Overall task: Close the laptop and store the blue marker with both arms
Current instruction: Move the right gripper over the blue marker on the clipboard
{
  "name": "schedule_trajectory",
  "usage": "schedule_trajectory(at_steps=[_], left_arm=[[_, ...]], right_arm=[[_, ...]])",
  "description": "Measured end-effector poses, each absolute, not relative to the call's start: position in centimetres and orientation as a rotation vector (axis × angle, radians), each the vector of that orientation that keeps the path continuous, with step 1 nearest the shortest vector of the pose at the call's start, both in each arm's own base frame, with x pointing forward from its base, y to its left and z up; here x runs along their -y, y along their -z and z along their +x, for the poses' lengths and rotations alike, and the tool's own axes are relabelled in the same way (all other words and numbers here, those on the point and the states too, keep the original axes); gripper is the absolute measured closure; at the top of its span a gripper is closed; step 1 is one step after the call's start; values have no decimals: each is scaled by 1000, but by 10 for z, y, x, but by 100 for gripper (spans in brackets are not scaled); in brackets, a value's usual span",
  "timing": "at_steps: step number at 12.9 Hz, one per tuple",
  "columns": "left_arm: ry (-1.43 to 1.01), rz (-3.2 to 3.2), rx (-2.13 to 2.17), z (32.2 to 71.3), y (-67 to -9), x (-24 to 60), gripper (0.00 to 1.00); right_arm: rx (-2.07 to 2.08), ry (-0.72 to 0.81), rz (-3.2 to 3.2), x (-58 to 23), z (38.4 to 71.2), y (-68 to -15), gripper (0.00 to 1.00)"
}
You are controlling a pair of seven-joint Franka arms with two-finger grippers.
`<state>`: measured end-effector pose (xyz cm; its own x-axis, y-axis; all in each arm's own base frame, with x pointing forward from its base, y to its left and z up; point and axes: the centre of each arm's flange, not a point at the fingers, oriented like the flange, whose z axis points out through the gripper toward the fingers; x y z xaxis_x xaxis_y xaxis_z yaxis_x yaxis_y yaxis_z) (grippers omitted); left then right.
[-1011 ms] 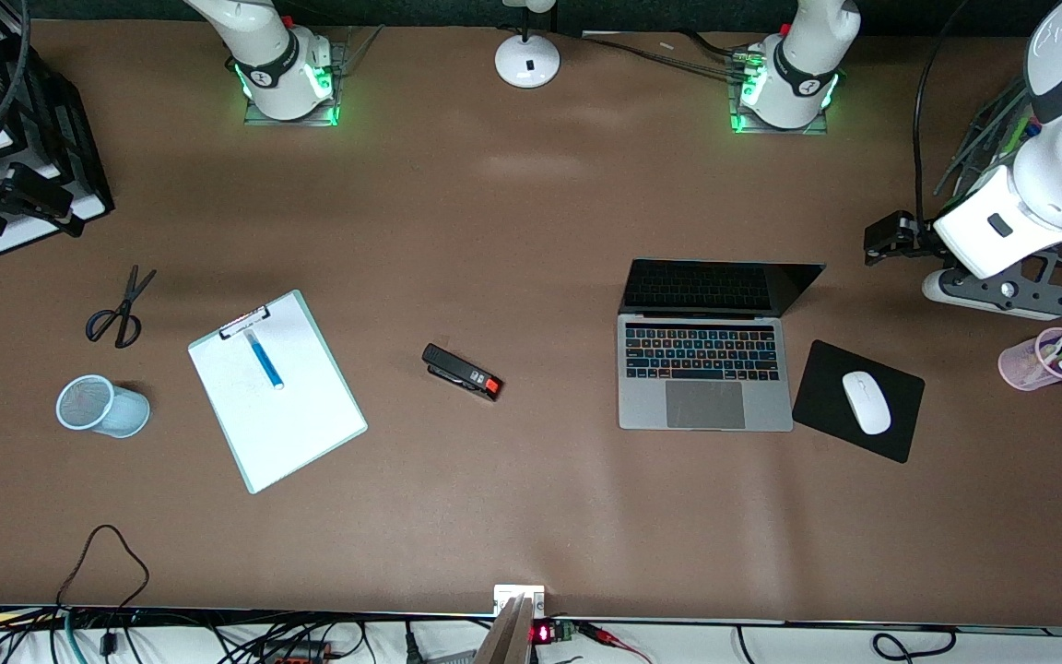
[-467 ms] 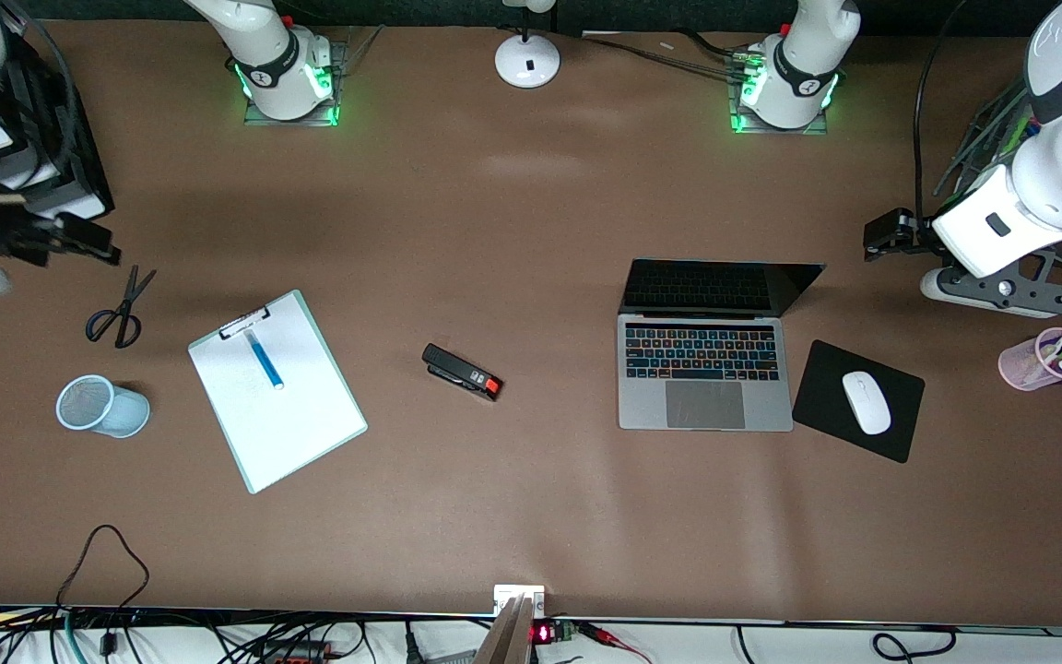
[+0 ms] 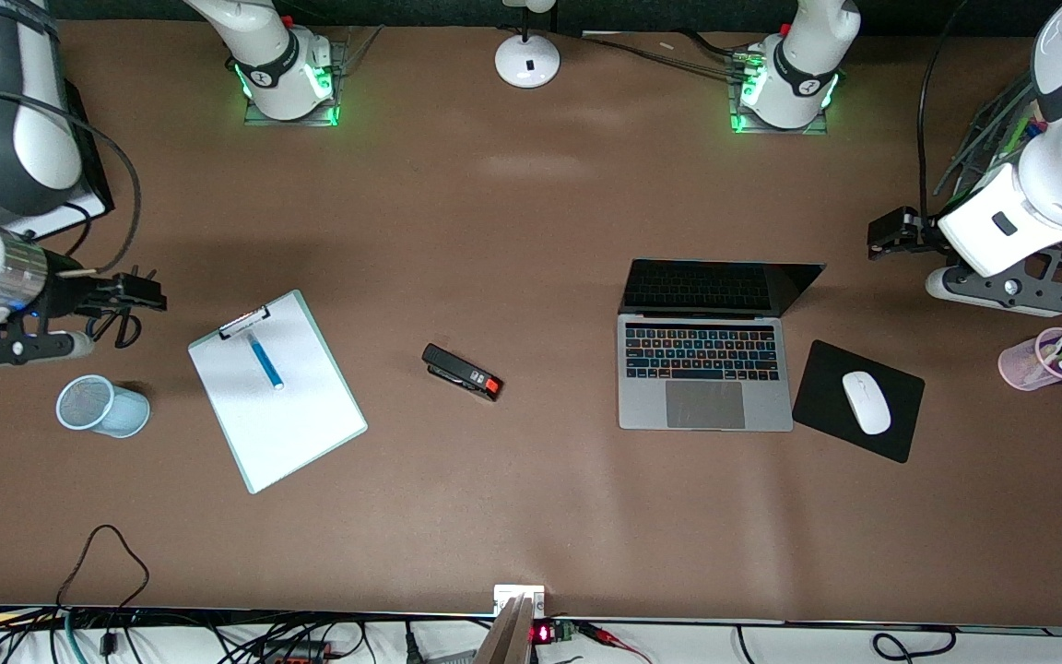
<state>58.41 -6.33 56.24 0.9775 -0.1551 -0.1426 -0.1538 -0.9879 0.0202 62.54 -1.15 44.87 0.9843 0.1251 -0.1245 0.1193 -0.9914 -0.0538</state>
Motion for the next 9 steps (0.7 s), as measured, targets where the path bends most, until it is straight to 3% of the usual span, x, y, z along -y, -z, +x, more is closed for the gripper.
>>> schedule_trajectory(at_steps=[9], left_arm=[[233,3114,240,584,-562,62,0]], right_arm=[[446,-118,-3120,-42,621,-403,0]])
